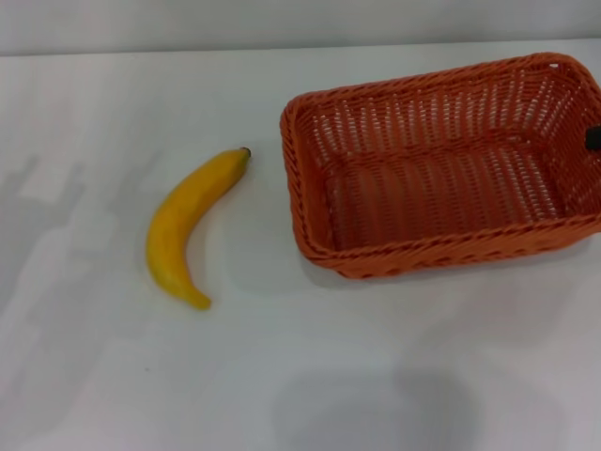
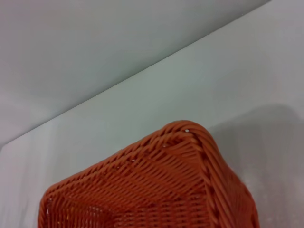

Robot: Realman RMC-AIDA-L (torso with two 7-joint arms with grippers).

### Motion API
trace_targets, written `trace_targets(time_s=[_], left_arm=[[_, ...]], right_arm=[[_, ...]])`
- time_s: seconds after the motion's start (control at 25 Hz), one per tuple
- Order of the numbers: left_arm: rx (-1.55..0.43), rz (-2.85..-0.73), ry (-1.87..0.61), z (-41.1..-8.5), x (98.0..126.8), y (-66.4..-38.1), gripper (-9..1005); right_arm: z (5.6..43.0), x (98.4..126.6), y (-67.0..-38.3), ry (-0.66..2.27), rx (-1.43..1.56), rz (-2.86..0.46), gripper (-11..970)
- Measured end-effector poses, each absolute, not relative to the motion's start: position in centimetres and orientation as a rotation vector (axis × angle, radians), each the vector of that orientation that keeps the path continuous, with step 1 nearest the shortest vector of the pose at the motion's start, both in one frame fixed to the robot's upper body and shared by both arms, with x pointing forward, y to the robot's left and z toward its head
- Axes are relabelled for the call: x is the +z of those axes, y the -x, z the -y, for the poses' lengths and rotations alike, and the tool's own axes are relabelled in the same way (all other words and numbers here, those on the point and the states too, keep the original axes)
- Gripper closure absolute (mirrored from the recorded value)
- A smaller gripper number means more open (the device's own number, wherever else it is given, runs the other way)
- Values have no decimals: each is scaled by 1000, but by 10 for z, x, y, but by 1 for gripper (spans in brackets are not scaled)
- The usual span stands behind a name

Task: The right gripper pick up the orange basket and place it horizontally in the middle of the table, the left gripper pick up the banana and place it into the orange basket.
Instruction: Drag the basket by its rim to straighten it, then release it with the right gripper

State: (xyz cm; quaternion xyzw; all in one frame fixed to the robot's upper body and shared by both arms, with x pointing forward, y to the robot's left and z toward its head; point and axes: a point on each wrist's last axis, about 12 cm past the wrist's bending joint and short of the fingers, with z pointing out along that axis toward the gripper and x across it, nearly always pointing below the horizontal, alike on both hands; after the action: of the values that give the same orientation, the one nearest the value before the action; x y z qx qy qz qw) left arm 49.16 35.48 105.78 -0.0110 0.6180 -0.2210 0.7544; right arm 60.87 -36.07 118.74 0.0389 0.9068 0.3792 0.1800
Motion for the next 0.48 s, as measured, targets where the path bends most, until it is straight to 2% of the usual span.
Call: trace_targets(time_s=[0.48], left_arm=[[-474,-1354,26,-356,1057,-490,288]], right_arm=[[355,1175,-605,-111,1037,-2601,789]])
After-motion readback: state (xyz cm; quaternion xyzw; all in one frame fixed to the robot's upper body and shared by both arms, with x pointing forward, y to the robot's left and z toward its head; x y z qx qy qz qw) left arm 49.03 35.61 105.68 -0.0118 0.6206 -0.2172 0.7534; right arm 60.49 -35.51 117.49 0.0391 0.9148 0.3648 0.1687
